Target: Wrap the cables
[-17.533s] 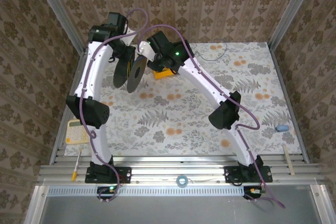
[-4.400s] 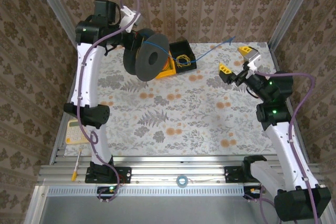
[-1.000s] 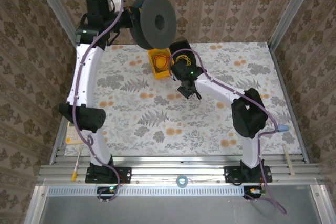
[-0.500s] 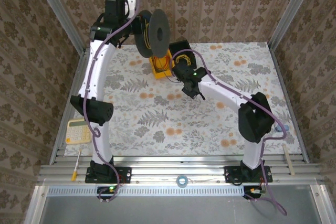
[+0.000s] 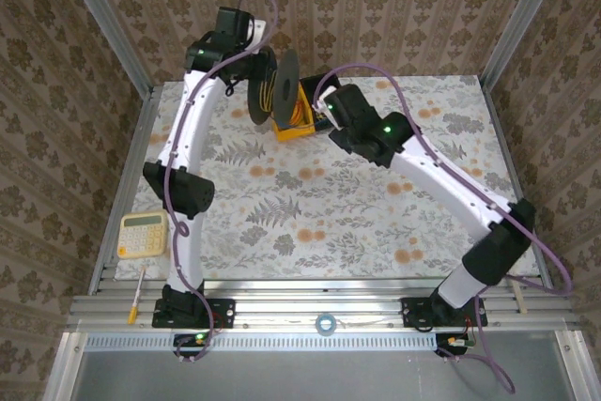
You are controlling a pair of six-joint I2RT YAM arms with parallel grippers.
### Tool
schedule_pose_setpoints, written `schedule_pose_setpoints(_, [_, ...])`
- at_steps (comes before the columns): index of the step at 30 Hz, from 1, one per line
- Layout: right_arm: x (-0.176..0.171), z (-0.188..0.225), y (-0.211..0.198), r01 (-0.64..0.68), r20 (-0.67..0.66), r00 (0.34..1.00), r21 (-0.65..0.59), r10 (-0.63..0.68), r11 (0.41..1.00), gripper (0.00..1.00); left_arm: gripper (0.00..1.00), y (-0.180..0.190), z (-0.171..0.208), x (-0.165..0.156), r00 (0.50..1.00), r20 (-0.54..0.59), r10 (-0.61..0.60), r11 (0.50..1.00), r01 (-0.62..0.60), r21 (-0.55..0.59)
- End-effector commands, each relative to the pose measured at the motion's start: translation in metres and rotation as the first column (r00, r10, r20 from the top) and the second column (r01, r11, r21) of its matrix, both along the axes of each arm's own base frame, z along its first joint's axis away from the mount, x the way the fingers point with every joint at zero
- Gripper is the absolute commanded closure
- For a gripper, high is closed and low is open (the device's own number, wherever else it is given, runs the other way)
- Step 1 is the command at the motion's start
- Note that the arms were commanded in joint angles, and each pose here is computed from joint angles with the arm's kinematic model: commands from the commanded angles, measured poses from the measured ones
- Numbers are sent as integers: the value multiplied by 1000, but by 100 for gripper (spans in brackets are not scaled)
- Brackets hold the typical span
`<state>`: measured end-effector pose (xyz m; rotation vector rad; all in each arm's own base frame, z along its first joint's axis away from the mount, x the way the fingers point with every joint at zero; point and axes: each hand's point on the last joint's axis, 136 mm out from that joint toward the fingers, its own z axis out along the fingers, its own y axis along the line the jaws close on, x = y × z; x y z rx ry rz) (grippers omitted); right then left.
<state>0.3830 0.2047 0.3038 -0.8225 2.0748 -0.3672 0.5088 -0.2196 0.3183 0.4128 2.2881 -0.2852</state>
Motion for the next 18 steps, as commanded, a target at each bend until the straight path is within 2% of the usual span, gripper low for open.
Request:
schedule_pose_setpoints(1, [-10, 73, 34, -155, 179, 976, 200, 120, 967, 100, 100, -20, 24, -11, 994, 75, -80, 997, 78, 27])
schedule_pose_setpoints(5, [-10, 114, 48, -241, 279, 946, 265, 165, 934, 100, 100, -43, 23, -26, 984, 78, -159, 986, 154, 65])
schedule_pose_setpoints(7, [-6, 126, 55, -271, 311, 932, 249, 188, 930, 100, 100, -50, 21, -33, 979, 71, -190, 979, 184, 83])
schedule_pose_setpoints(13, [20, 138, 66, -321, 340, 908, 187, 245, 929, 100, 100, -67, 12, -60, 954, 27, -300, 943, 292, 162])
schedule_pose_setpoints(18, [39, 151, 49, -331, 362, 900, 212, 241, 919, 100, 100, -66, 9, -78, 941, -9, -339, 922, 334, 195])
